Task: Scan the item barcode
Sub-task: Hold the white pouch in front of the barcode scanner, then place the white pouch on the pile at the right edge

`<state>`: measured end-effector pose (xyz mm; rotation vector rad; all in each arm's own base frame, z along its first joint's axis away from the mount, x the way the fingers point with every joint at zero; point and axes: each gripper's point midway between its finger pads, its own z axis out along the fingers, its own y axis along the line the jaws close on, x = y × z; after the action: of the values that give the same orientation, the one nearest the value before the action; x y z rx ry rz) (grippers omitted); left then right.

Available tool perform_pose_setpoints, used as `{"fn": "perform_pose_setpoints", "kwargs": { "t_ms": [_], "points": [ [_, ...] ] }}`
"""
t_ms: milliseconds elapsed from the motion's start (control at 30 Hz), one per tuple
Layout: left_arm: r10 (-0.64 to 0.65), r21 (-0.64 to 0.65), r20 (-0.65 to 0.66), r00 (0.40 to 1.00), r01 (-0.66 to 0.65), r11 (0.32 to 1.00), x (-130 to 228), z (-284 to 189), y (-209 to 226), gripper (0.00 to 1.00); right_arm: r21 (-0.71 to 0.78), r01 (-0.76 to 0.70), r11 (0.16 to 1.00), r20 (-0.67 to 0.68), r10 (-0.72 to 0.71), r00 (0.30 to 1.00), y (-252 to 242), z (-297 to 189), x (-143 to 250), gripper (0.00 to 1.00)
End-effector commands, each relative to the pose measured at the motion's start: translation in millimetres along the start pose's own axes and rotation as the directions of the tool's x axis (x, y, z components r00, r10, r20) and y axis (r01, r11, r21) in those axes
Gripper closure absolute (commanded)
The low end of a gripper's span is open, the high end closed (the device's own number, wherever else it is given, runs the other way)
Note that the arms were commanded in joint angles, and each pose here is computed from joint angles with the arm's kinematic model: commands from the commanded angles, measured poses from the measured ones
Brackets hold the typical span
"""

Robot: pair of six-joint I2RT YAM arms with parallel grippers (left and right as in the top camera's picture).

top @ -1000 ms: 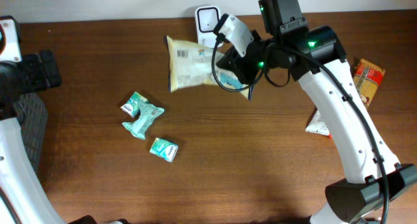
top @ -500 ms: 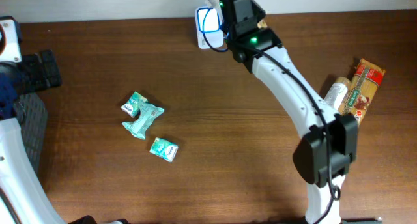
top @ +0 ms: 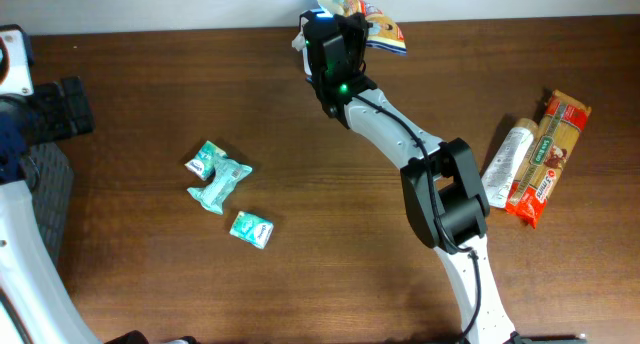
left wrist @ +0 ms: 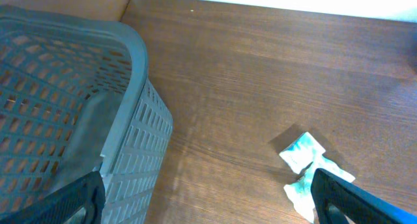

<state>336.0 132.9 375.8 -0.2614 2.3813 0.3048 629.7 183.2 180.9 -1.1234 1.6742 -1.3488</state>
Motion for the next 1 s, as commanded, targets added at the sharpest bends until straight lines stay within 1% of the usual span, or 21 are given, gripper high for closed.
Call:
{"fn": "perform_pose_setpoints", "kwargs": {
  "t_ms": [0, 167, 233, 267, 300, 400, 467, 500, 533, 567, 633, 667, 700, 733, 767, 800, 833, 900, 933, 967],
  "points": [
    [0.008, 0.005, 0.004, 1.0, -0.008, 1.0, -1.0, 0.3, 0.6, 0.01, 0.034, -0.025, 0.999, -0.016, 0.026, 1.0, -19.3, -4.7, 1.6, 0.96],
    [0.008, 0.006, 0.003, 1.0, -0.008, 1.0, -0.9, 0.3, 0.5, 0.01, 0.035, -0.03, 0.999, -0.015, 0.03, 0.999, -20.1, -5.7, 1.1, 0.96],
    [0.008, 0.006, 0.002, 1.0, -0.008, 1.0, -0.5, 0.3, 0.5, 0.01, 0.034, -0.047, 0.998, -0.014, 0.048, 0.999, -31.0, -10.7, 4.1, 0.96],
    [0.008, 0.006, 0.002, 1.0, -0.008, 1.0, -0.5, 0.3, 0.4, 0.01, 0.028, -0.117, 0.993, -0.006, 0.117, 0.993, -48.9, -19.0, 9.9, 0.96],
    [0.008, 0.006, 0.002, 1.0, -0.008, 1.0, -0.5, 0.3, 0.5, 0.01, 0.009, -0.157, 0.988, 0.004, 0.157, 0.988, -63.3, -25.9, 16.9, 0.96],
    [0.008, 0.006, 0.002, 1.0, -0.008, 1.0, -0.5, 0.3, 0.5, 0.01, -0.089, -0.312, 0.946, 0.029, 0.316, 0.948, -100.6, -54.0, 42.6, 0.96],
    [0.008, 0.006, 0.002, 1.0, -0.008, 1.0, -0.5, 0.3, 0.4, 0.01, -0.244, -0.452, 0.858, 0.038, 0.474, 0.88, -116.3, -86.6, 63.2, 0.96],
    [0.008, 0.006, 0.002, 1.0, -0.008, 1.0, -0.5, 0.3, 0.4, 0.01, -0.34, -0.52, 0.783, 0.028, 0.562, 0.827, -119.5, -104.0, 71.8, 0.96],
    [0.008, 0.006, 0.002, 1.0, -0.008, 1.0, -0.5, 0.3, 0.4, 0.01, -0.435, -0.572, 0.696, 0.0, 0.635, 0.773, -121.6, -120.4, 83.7, 0.96],
    [0.008, 0.006, 0.002, 1.0, -0.008, 1.0, -0.5, 0.3, 0.4, 0.01, -0.537, -0.621, 0.571, -0.062, 0.707, 0.704, -120.0, -137.2, 99.1, 0.96],
    [0.008, 0.006, 0.002, 1.0, -0.008, 1.0, -0.5, 0.3, 0.4, 0.01, -0.619, -0.703, 0.349, -0.227, 0.778, 0.586, -114.4, -152.0, 135.5, 0.96],
    [0.008, 0.006, 0.002, 1.0, -0.008, 1.0, -0.5, 0.3, 0.4, 0.01, -0.631, -0.73, 0.263, -0.306, 0.78, 0.545, -108.8, -154.2, 154.6, 0.96],
    [0.008, 0.006, 0.002, 1.0, -0.008, 1.0, -0.5, 0.3, 0.5, 0.01, -0.629, -0.757, 0.18, -0.397, 0.762, 0.511, -99.0, -151.9, 182.4, 0.96],
    [0.008, 0.006, 0.002, 1.0, -0.008, 1.0, -0.5, 0.3, 0.4, 0.01, -0.607, -0.784, 0.129, -0.468, 0.74, 0.484, -90.5, -147.9, 207.4, 0.96],
    [0.008, 0.006, 0.002, 1.0, -0.008, 1.0, -0.5, 0.3, 0.4, 0.01, -0.569, -0.817, 0.091, -0.535, 0.714, 0.452, -81.5, -141.2, 233.2, 0.96],
    [0.008, 0.006, 0.002, 1.0, -0.008, 1.0, -0.5, 0.3, 0.5, 0.01, -0.491, -0.87, 0.054, -0.626, 0.672, 0.395, -68.3, -130.9, 273.6, 0.96],
    [0.008, 0.006, 0.002, 1.0, -0.008, 1.0, -0.5, 0.3, 0.5, 0.01, -0.43, -0.902, 0.027, -0.686, 0.64, 0.346, -57.5, -123.5, 302.4, 0.96],
    [0.008, 0.006, 0.002, 1.0, -0.008, 1.0, -0.5, 0.3, 0.5, 0.01, -0.334, -0.942, -0.015, -0.768, 0.584, 0.263, -37.7, -112.2, 345.4, 0.96],
    [0.008, 0.006, 0.002, 1.0, -0.008, 1.0, -0.5, 0.3, 0.4, 0.01, -0.27, -0.962, -0.043, -0.809, 0.551, 0.203, -24.3, -104.0, 370.7, 0.96],
    [0.008, 0.006, 0.0, 1.0, -0.008, 1.0, -0.1, 0.3, 0.4, 0.01, -0.18, -0.98, -0.086, -0.846, 0.521, 0.109, -11.5, -96.1, 394.5, 0.96]
  ]
}}
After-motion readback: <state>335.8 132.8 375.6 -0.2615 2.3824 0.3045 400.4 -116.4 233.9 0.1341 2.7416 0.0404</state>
